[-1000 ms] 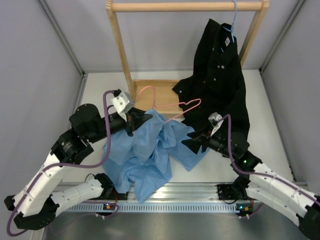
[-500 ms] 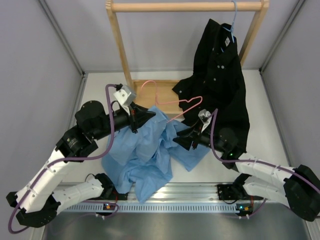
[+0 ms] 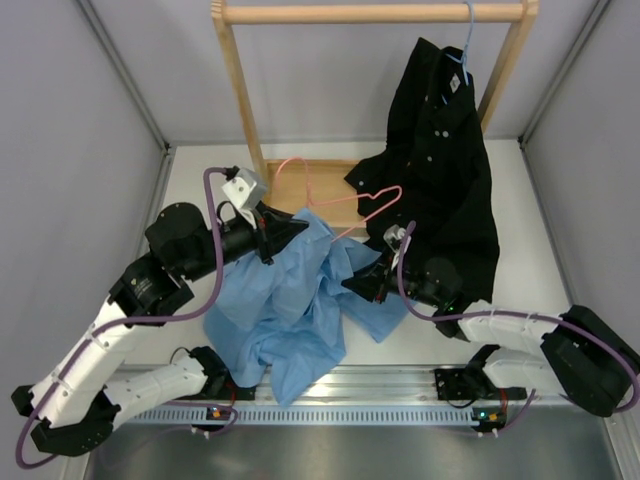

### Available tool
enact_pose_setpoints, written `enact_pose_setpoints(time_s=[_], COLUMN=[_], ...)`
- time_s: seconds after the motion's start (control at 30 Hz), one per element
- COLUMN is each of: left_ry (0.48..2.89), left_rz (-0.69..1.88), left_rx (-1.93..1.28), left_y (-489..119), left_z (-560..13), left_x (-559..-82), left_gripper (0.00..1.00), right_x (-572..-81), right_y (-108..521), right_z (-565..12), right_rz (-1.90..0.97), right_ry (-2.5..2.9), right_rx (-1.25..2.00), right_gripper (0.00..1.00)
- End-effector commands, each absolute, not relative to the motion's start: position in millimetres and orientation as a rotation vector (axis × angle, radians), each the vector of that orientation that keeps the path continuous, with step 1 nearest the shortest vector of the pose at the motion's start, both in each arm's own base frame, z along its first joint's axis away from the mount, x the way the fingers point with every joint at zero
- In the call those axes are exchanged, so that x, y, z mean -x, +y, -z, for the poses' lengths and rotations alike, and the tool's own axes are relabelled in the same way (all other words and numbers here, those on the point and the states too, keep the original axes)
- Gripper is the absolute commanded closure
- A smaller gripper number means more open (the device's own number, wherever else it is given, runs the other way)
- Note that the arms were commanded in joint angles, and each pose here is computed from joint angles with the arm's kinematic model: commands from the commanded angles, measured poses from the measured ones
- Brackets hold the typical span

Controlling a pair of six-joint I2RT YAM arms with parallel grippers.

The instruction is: Place the shirt on the hanger

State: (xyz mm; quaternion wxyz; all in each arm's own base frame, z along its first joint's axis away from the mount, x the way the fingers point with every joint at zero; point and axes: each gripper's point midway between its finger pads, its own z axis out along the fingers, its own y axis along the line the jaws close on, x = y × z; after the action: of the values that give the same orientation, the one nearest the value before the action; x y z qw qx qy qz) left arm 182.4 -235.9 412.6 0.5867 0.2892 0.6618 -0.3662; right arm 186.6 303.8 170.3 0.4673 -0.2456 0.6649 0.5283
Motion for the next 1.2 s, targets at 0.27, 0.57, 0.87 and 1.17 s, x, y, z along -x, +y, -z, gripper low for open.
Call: enact_pose_setpoints(time_s=[0.27, 0.57, 0.87, 1.17], left_ry=[1.320, 1.284, 1.254, 1.477], left_rz=[0.835, 0.653, 0.572, 0.433], left_rx=[-0.733, -0.900, -0.970, -0.996], left_y=[-223.3, -198.6, -185.6, -179.8], left_z=[-457.3, -409.7, -384.2, -332.8], left_x=[-163.4, -150.8, -143.8, -171.8], left_gripper=[1.00, 1.00, 1.00, 1.00], right_x=[-192.1, -232.8, -287.8, -323.2], right_y=[298.7, 249.1, 215.3, 186.8], right_z=[-216.8, -253.9, -287.7, -304.2], right_rz=[-1.259, -1.214, -1.213, -0.917], right_ry=[1.516, 1.749, 1.858, 1.959], right_rx=[0.636, 0.553, 0.414, 0.331], right_gripper=[1.00, 1.00, 1.00, 1.00])
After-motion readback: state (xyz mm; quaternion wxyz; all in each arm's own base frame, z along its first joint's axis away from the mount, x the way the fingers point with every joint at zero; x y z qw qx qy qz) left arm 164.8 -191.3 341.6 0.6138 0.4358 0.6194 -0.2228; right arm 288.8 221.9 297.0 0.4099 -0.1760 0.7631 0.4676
